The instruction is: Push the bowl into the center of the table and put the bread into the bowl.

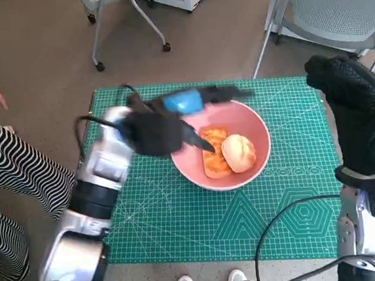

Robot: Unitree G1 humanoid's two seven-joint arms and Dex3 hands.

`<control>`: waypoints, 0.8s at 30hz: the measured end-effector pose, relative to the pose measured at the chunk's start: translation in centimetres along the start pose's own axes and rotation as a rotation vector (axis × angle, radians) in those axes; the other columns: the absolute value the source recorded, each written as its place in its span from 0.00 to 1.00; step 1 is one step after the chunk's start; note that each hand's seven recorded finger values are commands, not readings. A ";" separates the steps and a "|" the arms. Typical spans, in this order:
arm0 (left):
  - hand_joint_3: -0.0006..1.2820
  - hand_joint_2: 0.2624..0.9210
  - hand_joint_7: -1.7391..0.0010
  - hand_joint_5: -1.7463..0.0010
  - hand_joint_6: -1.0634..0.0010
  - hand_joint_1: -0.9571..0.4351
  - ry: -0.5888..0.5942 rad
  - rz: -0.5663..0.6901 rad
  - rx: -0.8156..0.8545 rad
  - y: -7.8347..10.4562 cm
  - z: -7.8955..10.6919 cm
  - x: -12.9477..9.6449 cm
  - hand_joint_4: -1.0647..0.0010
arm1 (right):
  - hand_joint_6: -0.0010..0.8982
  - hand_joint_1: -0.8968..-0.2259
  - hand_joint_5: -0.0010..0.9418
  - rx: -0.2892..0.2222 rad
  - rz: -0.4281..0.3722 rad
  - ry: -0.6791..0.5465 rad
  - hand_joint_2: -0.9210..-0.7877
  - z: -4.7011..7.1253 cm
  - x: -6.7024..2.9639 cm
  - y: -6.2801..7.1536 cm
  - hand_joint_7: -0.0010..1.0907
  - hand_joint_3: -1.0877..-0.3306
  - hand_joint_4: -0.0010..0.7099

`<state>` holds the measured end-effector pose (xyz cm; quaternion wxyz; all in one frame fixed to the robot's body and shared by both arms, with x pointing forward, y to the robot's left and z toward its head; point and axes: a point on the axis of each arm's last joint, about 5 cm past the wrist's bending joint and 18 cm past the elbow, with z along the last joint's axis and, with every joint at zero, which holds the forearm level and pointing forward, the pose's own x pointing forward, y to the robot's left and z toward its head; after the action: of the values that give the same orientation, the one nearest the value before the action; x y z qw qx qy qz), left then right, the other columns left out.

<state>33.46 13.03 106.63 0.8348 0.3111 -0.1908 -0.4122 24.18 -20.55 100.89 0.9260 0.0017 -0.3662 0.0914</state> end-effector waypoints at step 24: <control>0.34 1.00 0.73 0.99 1.00 0.20 -0.509 0.493 -0.482 -3.4 -0.5 -3.8 0.95 | 0.11 0.29 0.01 -0.001 0.043 -0.061 0.00 1.1 3.20 1.7 0.53 0.54 0.29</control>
<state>29.55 14.70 103.76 0.8834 -0.0594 -0.3575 -0.2970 25.42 -18.44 103.77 0.9122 -0.0038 -0.3943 0.1113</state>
